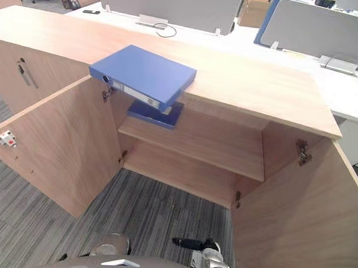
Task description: Walk over to the cabinet, pick up the folder, carry it to the office cabinet, place the folder inside the office cabinet, then close the office cabinet door
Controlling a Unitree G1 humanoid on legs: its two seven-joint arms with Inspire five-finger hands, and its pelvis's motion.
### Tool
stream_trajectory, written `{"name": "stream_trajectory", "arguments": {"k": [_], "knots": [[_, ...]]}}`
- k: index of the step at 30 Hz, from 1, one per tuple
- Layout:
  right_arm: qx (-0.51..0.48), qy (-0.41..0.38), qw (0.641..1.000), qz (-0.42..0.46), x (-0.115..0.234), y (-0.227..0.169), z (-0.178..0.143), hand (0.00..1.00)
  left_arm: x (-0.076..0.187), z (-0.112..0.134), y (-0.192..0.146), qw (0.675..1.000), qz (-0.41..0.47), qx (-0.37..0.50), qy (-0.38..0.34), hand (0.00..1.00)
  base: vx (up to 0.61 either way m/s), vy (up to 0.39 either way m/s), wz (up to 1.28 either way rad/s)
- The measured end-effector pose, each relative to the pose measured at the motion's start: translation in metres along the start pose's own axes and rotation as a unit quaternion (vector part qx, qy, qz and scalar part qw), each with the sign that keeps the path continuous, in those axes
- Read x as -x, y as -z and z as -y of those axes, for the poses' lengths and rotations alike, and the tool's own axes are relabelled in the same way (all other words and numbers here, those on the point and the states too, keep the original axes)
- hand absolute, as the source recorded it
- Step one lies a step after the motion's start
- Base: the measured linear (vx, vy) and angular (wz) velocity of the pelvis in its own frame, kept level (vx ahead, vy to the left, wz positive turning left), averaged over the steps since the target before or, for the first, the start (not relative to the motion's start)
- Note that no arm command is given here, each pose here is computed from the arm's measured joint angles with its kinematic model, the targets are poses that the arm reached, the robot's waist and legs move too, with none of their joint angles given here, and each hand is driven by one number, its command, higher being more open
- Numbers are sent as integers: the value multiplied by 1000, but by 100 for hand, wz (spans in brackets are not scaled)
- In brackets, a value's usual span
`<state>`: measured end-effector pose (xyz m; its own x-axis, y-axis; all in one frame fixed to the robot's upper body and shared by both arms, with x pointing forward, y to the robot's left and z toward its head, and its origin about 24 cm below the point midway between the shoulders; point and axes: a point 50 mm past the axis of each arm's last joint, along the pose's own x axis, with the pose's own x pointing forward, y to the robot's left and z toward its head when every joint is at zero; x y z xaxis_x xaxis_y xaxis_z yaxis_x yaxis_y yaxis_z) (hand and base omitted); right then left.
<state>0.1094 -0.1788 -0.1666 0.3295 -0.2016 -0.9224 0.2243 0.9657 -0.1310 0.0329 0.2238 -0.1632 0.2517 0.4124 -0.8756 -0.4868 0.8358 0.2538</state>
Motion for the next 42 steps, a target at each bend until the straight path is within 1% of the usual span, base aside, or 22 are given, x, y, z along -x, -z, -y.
{"name": "stream_trajectory", "arguments": {"k": [3, 7, 9, 11, 12, 13, 15, 16, 19, 20, 22, 24, 25, 27, 28, 30, 31, 32, 35, 37, 38, 42], "knots": [[4, -7, 1000, 8, 0, -5, -2, 100, -1, 7, -9, 999, 15, -32, 18, 100, 81, 174, -38], [23, -2, 1000, -1, 0, 1, 3, 100, -2, 14, -25, 992, 50, -98, 56, 100, -71, 69, -18], [25, 4, 1000, -6, 0, 4, 8, 100, 1, 20, -36, 988, 80, -101, 80, 100, -139, 47, -7], [27, 4, 1000, -7, 0, 4, 9, 100, 8, 25, -48, 986, 113, -57, 111, 100, -137, 36, -10], [29, 2, 1000, -7, 0, 4, 8, 100, 14, 30, -59, 981, 138, -18, 136, 100, -82, 23, -20], [40, -6, 999, -7, 0, 5, 6, 100, 24, 38, -71, 970, 163, 46, 176, 100, -70, 20, -20], [48, -11, 999, -8, 0, 7, 4, 100, 36, 46, -81, 953, 184, 111, 211, 100, -32, 13, -10], [54, -14, 998, -11, 1, 10, 4, 100, 46, 55, -91, 938, 204, 146, 240, 100, -7, 8, -4], [61, -20, 998, -16, 2, 15, 3, 100, 66, 68, -105, 915, 240, 170, 275, 100, 47, -8, 0], [65, -24, 997, -19, 2, 18, 2, 100, 76, 72, -115, 904, 261, 175, 289, 100, 79, -20, 4], [71, -26, 997, -19, 2, 18, 1, 100, 86, 72, -129, 893, 297, 172, 290, 100, 98, -32, 6], [73, -26, 997, -19, 2, 18, 2, 100, 96, 69, -141, 888, 336, 156, 273, 100, 92, -36, 5], [75, -26, 997, -20, 3, 19, 1, 100, 99, 68, -146, 891, 359, 126, 248, 100, 94, -34, 1], [75, -23, 997, -26, 3, 24, 3, 100, 110, 63, -157, 891, 415, 69, 172, 100, 88, -39, 1], [74, -23, 997, -27, 3, 25, 3, 100, 113, 61, -160, 888, 428, 58, 156, 100, 49, -23, -1], [75, -17, 997, -29, 4, 27, 4, 100, 122, 54, -169, 878, 468, 31, 99, 100, 23, -1, -6], [75, -14, 997, -29, 4, 27, 4, 100, 126, 49, -174, 870, 489, 19, 58, 100, 3, 8, -12], [76, -14, 997, -29, 4, 27, 4, 100, 128, 45, -177, 866, 497, 17, 40, 100, -14, 16, -22], [77, -15, 996, -29, 4, 29, 3, 100, 139, 31, -188, 842, 539, 4, -36, 100, -43, 14, -26], [77, -12, 997, -29, 4, 30, 3, 100, 150, 22, -200, 812, 578, -17, -86, 100, -73, 7, -24], [77, -12, 997, -28, 4, 30, 3, 100, 153, 22, -203, 803, 588, -26, -97, 100, -69, -1, -18], [77, -13, 997, -23, 4, 28, 2, 100, 166, 19, -224, 746, 644, -90, -142, 100, -70, 0, -19]]}}
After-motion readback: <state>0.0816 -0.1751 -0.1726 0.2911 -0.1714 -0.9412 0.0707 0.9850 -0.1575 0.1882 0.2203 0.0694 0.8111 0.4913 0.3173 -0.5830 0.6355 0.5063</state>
